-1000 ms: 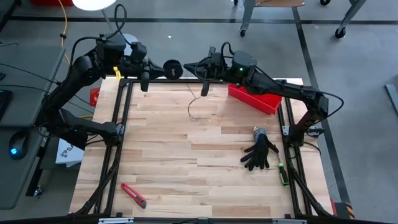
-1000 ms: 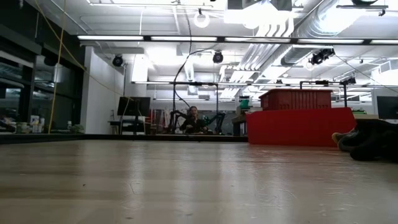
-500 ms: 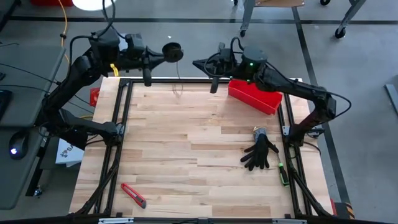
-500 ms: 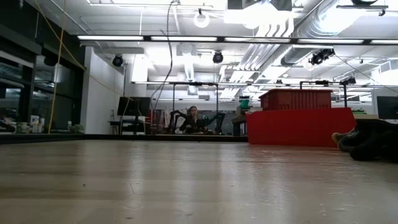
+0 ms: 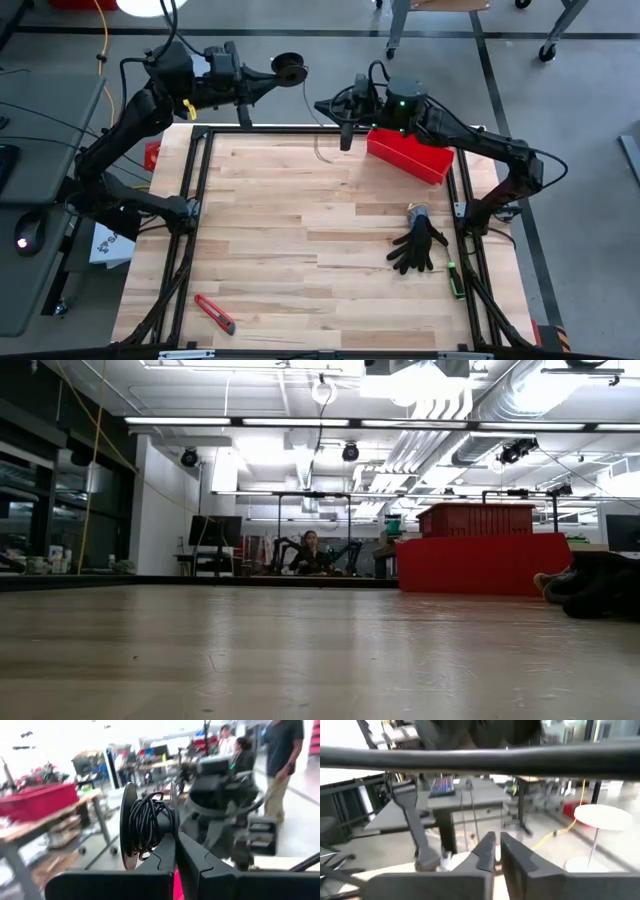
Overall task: Coil cords
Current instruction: Coil the black wire on the spool
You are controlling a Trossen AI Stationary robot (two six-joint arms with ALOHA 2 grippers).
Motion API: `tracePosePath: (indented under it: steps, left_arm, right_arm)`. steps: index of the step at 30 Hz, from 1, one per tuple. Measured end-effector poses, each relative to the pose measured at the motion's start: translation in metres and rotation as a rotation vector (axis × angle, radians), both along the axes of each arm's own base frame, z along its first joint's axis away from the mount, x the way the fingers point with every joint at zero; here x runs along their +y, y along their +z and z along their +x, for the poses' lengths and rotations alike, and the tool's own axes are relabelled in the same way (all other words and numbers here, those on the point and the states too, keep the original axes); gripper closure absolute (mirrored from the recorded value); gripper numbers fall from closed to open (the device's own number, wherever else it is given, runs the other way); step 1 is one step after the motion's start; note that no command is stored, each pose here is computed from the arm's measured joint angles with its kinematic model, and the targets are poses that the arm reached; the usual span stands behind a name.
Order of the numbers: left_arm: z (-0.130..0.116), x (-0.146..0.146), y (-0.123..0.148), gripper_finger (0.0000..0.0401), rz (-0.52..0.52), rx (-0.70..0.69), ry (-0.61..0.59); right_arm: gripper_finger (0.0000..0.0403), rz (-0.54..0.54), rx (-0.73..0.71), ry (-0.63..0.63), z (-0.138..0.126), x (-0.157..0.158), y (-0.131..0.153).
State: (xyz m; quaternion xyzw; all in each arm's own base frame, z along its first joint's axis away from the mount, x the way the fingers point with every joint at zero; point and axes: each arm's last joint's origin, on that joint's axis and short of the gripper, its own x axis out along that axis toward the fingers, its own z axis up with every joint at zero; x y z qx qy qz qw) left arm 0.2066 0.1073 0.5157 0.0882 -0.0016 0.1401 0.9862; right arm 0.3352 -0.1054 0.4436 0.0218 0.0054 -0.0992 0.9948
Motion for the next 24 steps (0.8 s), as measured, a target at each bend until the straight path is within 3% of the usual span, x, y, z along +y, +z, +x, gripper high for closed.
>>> tracePosePath:
  steps: [7,11,16,24]
  left_arm:
    - [0.008,-0.011,0.014,0.0401,0.077,-0.144,-0.066]
    - [0.015,-0.014,0.016,0.0401,0.089,-0.175,-0.085]
    - [0.028,-0.016,0.012,0.0401,0.037,-0.184,-0.118]
    - [0.049,-0.022,0.007,0.0401,0.031,-0.211,-0.155]
  right_arm:
    - [0.0255,0.047,0.085,-0.035,-0.005,0.007,-0.005]
    - [0.0197,-0.003,0.071,-0.035,-0.001,0.015,-0.003]
    - [0.0189,-0.02,0.009,-0.029,0.001,0.019,0.003]
    - [0.0226,-0.021,-0.002,-0.054,0.001,0.018,0.003]
